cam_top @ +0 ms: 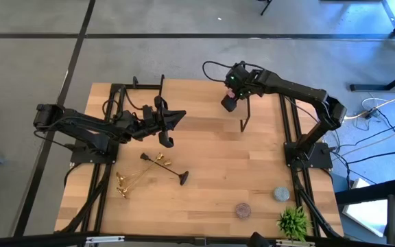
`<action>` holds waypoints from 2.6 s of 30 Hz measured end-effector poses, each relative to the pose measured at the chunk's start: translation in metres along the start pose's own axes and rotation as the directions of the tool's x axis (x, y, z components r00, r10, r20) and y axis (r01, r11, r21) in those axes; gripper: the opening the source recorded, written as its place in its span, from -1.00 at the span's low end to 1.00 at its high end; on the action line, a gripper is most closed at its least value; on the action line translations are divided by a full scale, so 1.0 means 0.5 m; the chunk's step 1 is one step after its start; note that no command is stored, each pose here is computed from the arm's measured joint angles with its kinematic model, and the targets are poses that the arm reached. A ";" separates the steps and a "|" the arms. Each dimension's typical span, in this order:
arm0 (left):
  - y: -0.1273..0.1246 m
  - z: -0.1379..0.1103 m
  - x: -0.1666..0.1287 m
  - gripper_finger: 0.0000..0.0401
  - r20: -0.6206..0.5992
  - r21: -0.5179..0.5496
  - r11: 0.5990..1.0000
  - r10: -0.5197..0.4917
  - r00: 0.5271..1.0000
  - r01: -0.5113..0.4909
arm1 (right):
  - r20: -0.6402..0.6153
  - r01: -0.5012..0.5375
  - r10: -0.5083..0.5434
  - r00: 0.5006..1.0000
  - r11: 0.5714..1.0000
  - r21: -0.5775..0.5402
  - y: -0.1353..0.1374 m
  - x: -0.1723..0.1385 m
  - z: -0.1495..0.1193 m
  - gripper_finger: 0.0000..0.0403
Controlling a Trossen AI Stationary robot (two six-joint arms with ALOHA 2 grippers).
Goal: Pick & Place candle stick holders
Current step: Put the pink scented candle on the shelf, then put the gold candle holder on the shelf
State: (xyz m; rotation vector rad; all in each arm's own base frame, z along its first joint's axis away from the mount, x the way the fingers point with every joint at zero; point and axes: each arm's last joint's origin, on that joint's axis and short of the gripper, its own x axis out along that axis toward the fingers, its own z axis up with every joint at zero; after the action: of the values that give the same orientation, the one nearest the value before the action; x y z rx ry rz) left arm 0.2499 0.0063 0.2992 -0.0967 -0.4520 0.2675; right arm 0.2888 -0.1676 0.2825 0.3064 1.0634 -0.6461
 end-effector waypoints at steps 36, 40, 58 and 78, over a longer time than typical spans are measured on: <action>0.000 0.000 0.000 -0.98 0.000 0.000 1.000 0.000 1.000 0.000 | 0.113 -0.044 0.048 0.992 0.998 -0.041 0.055 -0.101 0.048 0.66; 0.000 0.000 0.000 -0.98 0.000 0.000 1.000 0.000 1.000 0.000 | 0.161 -0.077 0.089 0.983 0.994 -0.076 0.080 -0.131 0.058 0.66; -0.005 0.000 0.000 -0.98 -0.002 -0.009 0.997 -0.080 0.997 0.080 | -0.125 -0.487 0.478 0.870 0.789 -0.374 0.284 -0.210 -0.047 0.66; -0.005 0.000 0.000 -0.98 -0.002 -0.019 0.997 -0.080 0.997 0.080 | -0.163 -0.312 0.271 0.949 0.719 -0.622 0.472 -0.159 -0.337 0.66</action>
State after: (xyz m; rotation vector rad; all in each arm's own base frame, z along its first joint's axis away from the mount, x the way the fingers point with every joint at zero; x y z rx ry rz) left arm 0.2503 0.0041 0.2996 -0.0975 -0.4546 0.1848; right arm 0.2909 0.1322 0.2573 -0.1137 1.1990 0.0425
